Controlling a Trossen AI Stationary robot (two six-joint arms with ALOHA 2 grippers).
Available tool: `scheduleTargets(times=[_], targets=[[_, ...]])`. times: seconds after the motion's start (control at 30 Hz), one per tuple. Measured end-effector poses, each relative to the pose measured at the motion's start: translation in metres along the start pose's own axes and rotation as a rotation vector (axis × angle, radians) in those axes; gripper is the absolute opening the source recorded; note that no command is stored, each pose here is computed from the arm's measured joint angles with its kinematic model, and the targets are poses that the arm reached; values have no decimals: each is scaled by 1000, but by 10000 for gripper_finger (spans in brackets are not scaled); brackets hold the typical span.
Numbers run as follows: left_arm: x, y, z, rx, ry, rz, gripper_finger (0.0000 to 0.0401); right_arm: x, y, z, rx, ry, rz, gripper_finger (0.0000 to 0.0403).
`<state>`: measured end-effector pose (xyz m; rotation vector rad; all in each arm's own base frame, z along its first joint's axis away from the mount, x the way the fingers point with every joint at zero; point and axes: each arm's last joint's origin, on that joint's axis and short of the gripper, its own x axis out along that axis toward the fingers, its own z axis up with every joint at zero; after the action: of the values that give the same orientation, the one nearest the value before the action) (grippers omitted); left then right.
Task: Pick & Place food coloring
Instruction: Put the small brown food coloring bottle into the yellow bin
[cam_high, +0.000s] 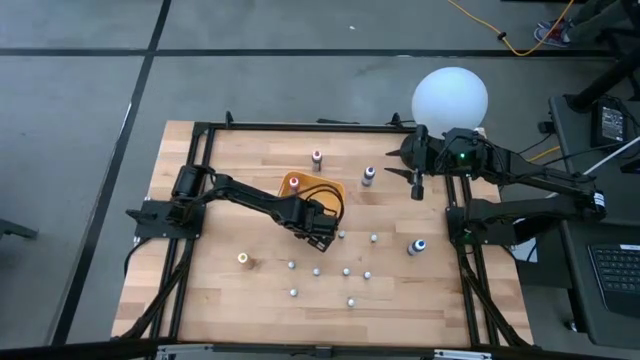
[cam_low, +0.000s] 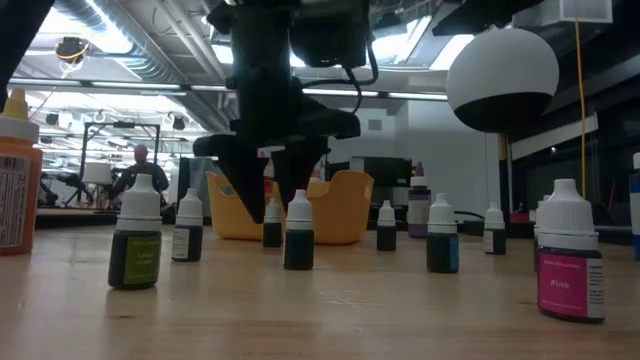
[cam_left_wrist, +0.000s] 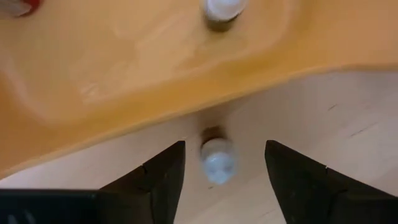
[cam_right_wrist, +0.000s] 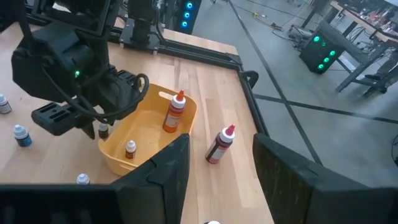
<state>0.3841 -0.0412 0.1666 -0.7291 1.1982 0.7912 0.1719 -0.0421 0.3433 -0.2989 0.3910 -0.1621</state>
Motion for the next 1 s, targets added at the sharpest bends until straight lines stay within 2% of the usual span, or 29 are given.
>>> scheduleTargets(times=[0.6, 0.87, 1.0], targets=[[0, 1, 4, -17, 15, -22, 62, 0, 0, 0, 4, 2, 0, 177], [-5, -3, 5, -18, 18, -37, 57, 0, 0, 0, 0, 3, 1, 177], [-20, -7, 9, -12, 9, -64, 54, 0, 0, 0, 0, 3, 1, 177]])
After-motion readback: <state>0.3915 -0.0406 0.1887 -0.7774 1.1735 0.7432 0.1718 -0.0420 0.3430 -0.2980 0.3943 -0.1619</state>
